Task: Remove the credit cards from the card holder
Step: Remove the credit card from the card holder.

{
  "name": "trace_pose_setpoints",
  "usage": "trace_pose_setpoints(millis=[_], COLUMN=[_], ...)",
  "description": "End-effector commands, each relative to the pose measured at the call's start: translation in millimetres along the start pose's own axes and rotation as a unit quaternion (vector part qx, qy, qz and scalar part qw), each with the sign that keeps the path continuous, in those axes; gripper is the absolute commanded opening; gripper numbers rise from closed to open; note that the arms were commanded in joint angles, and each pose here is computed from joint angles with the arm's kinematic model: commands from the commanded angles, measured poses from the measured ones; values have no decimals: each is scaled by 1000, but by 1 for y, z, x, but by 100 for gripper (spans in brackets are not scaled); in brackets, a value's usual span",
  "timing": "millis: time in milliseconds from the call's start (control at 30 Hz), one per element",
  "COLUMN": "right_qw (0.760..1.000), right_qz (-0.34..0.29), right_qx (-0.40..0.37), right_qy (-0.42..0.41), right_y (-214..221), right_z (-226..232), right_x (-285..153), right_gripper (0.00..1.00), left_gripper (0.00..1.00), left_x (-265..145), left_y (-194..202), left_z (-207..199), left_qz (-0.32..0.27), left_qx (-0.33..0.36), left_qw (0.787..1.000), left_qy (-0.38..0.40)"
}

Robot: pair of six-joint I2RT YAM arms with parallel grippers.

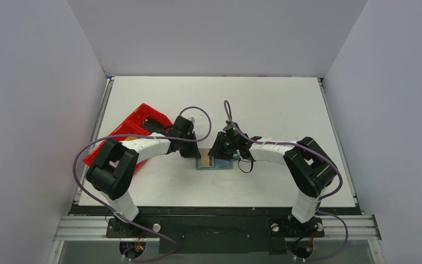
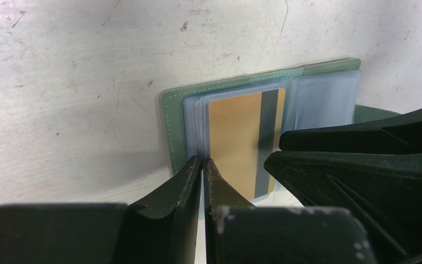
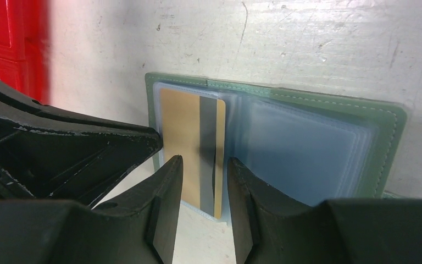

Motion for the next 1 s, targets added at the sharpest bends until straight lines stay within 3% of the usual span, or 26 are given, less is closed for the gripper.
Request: trace_pose_setpoints(millis=[0,500,800,967], right_qw=[1000,998,989,981], right_qz=[-9,-11,-25,-33], right_qx=[7,45,93,121], right_qy=[-24,-52,-116,-147], right_y=[-4,-2,-3,-7], right_z=[2,-16,-17,-16], right_x=[4,9,3,2], right_gripper=[32,32,31,25], left_gripper=[5,10,10,9], left_x=[10,18,24,24], left_y=[-4,22,38,43], left_z=[-2,-4,13,17], left_qz=[-3,21,32,36], left_qx=[20,37,21,16], left_qw=[1000,998,997,996], left_qy=[-16,-48,-74,-78])
Point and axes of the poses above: each gripper's point midway between its finger pads, its own x axis out along the fingers, its own z axis along the line the jaws close on, y = z × x, the point moved 2 cm from there along -x, back along the fingers, and after that the axes turned 1 degree about x, right-handed, at the moved point
